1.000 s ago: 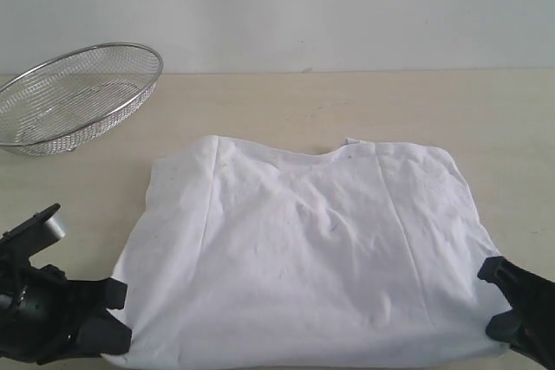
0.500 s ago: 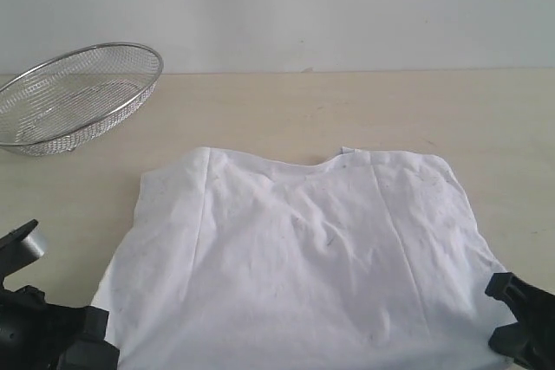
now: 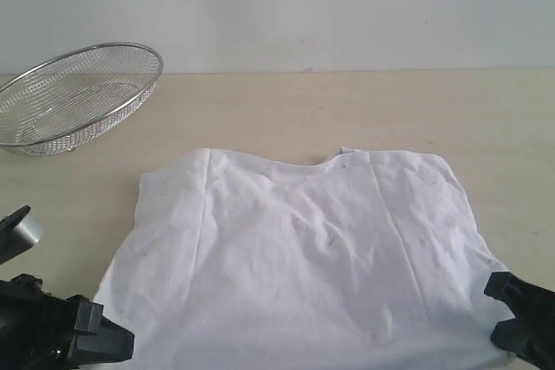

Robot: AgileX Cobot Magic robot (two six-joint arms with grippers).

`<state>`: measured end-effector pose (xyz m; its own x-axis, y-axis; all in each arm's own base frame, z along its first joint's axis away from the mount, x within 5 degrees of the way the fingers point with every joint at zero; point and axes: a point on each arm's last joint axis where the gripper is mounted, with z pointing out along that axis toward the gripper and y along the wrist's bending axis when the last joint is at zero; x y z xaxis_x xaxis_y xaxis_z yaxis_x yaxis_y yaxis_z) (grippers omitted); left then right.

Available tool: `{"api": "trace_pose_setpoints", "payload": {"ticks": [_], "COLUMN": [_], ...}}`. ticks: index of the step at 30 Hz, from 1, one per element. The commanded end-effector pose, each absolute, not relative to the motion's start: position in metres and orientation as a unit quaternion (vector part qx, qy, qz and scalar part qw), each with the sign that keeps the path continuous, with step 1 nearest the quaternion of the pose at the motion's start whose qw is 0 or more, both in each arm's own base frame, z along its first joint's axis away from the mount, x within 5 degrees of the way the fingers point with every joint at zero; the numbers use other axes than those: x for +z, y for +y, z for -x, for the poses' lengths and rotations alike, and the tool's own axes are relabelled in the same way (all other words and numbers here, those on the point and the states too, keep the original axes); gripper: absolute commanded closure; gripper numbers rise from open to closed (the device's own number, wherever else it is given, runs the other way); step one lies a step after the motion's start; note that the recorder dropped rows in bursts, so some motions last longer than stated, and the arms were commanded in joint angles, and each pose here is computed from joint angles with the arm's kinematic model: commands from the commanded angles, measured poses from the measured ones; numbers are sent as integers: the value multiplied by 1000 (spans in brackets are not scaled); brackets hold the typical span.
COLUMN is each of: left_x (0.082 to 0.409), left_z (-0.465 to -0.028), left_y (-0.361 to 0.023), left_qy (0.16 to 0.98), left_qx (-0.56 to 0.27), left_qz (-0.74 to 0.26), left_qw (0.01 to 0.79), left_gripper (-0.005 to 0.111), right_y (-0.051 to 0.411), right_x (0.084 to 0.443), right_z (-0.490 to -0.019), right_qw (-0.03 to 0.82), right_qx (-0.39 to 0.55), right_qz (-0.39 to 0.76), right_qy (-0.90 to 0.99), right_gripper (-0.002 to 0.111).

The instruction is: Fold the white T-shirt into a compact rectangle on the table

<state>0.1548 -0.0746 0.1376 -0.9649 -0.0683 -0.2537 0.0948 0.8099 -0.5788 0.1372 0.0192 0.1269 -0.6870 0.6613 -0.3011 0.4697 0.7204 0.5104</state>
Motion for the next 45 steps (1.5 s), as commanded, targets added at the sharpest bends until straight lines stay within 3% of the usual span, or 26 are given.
{"api": "trace_pose_setpoints", "payload": {"ticks": [1, 6, 11, 18, 21, 22, 33, 45], "left_x": [144, 161, 207, 221, 212, 209, 200, 200], "left_z": [-152, -153, -159, -173, -184, -186, -194, -194], "left_y": [-75, -78, -87, -74, -71, -71, -71, -71], "left_qy": [938, 925, 890, 914, 919, 922, 924, 924], "left_qx": [-316, -339, -399, -306, -282, -276, -273, -273], "left_qz": [-3, -8, -48, -32, -23, -32, -18, -18], "left_qw": [142, 172, 217, 264, 273, 270, 268, 268], "left_gripper": [59, 61, 61, 65, 99, 102, 102, 102], "right_y": [19, 19, 19, 17, 19, 23, 47, 58], "right_x": [128, 128, 128, 130, 140, 146, 185, 201], "right_z": [-138, -138, -138, -141, -152, -158, -183, -185], "right_qw": [245, 247, 247, 258, 277, 286, 323, 321], "right_qx": [197, 195, 195, 181, 195, 215, 348, 416], "right_qz": [-304, -296, -296, -279, -257, -241, -141, -97], "right_qy": [899, 902, 902, 907, 905, 902, 869, 845], "right_gripper": [108, 108, 108, 108, 108, 108, 108, 108]}}
